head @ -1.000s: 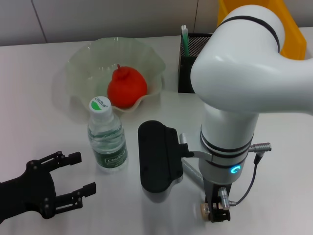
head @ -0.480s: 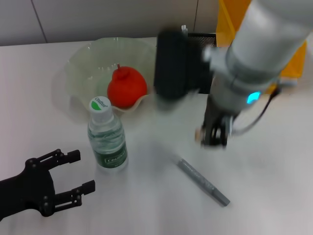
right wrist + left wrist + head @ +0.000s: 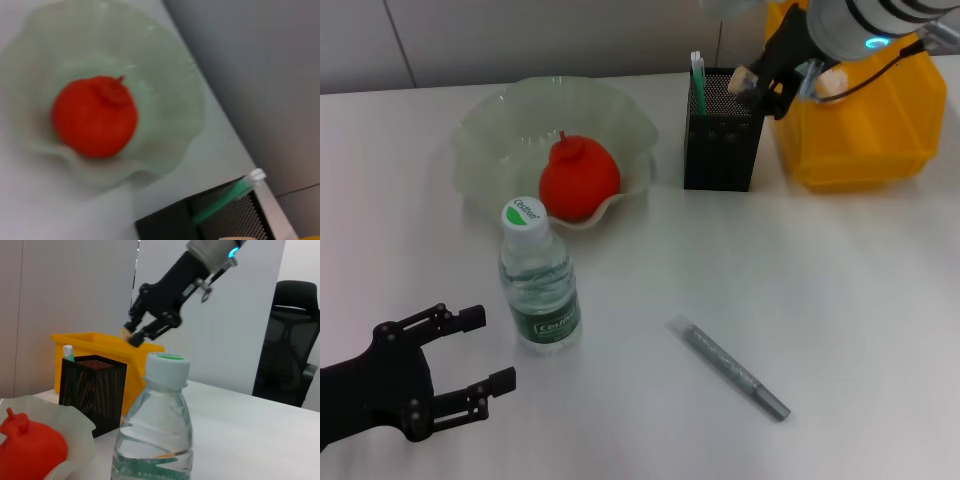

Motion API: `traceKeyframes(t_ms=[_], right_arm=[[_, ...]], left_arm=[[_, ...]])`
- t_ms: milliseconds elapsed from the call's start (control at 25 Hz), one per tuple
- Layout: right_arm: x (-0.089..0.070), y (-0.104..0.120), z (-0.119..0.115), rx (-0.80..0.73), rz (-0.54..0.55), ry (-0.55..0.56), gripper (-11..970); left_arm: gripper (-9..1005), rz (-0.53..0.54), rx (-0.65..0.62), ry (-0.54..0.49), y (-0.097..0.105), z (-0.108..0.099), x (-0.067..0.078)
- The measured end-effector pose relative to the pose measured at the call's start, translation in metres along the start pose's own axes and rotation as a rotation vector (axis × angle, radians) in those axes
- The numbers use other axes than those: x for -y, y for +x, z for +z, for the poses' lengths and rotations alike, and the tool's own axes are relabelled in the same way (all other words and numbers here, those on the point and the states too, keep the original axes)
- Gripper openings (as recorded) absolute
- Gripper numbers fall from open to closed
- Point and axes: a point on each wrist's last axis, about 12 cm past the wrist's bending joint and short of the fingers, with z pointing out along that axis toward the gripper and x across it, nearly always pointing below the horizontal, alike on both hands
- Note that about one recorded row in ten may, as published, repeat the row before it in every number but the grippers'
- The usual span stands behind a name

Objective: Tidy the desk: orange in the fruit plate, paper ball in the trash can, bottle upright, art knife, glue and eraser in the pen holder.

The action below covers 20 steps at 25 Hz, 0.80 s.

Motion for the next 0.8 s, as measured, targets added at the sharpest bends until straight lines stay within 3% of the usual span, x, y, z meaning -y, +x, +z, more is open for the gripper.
traceKeyframes(t_ms=[200,400,800], right_arm=[[0.01,0.009,0.027,0.042,0.046,0.047,268],[0.01,0.011,0.046,0.117,0.063,0.049,277],[0.007,0.014,0.056,0.116,0.094,0.033,295]], left_arm=[[807,-0.004,0.001,0.0,0.0,0.0,0.0],[808,-0.005,0.001,0.002,0.0,0.001,0.0],[808,-0.012,0.002,0.0,0.0,0.0,0.0]])
